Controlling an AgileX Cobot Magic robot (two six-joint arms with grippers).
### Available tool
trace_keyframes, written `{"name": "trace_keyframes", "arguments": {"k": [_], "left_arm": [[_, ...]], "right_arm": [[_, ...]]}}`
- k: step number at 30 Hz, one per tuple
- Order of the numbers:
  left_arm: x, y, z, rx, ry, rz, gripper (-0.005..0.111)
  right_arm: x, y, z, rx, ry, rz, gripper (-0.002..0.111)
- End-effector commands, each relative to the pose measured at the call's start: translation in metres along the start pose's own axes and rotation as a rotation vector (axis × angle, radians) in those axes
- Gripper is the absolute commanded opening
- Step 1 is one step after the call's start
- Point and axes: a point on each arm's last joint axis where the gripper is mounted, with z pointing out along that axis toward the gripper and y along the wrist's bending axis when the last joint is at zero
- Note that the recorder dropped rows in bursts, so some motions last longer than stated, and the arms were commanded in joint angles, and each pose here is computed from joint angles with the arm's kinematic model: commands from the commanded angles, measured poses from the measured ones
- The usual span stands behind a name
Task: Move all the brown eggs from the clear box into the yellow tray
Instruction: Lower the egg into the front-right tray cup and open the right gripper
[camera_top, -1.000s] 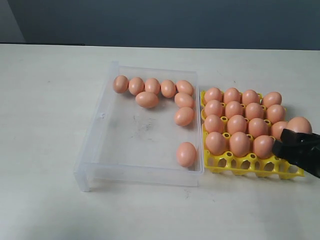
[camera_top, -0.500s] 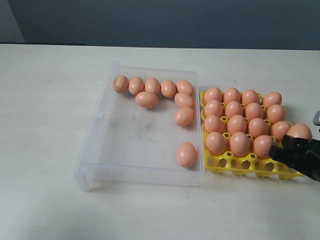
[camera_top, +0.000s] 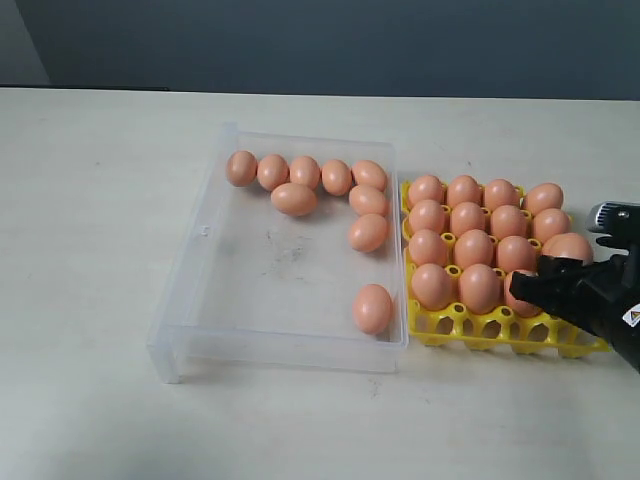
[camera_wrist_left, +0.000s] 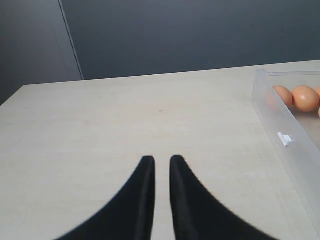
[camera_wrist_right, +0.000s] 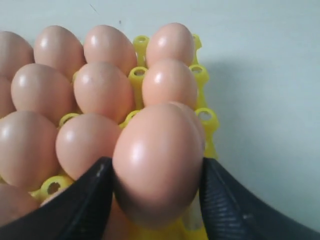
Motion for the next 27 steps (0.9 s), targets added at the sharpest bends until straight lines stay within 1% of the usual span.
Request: {"name": "trace_keyframes", "arguments": {"k": [1,9,11,14,15,18,19,20,27], "left_arm": [[0.0006,-0.0003,0.0005,0.003,-0.006,-0.003,0.012],[0.0006,-0.0003,0.0005,0.003,-0.006,-0.003,0.012],[0.0006,-0.0003,0.0005,0.003,-0.006,-0.003,0.012],[0.0006,-0.0003,0.0005,0.003,-0.006,-0.003,0.012],[0.0006,-0.0003,0.0005,0.003,-0.006,-0.003,0.012],[0.0006,-0.0003,0.0005,0.003,-0.006,-0.003,0.012],[0.0006,-0.0003,0.0005,0.003,-0.006,-0.003,0.012],[0.0006,-0.0003,0.0005,0.003,-0.006,-0.003,0.012],[0.0006,-0.0003,0.0005,0.003,-0.006,-0.003,0.012]], "right_arm": [[0.0060,-0.0054,0.0049,0.065,0.042,0.048,-0.001],[0.0094,-0.0050,0.0050,0.062,0.077,0.048,-0.001],[0.0105,-0.0040,0.0049,0.050,0.090,0.037,0.007],[0.0131,-0.0035,0.0047,0.045,0.119,0.035,0.028],[0.0138,-0.0034,0.0046,0.044,0.127,0.035,0.038],[0.0138,-0.0034,0.0046,0.044,0.127,0.035,0.055],[0.0138,-0.0034,0.0046,0.044,0.127,0.035,0.059],[0.0138,-0.0034,0.0046,0.044,0.127,0.033,0.060],[0.0129,-0.0033,0.0042,0.043,0.121,0.034,0.060]]}}
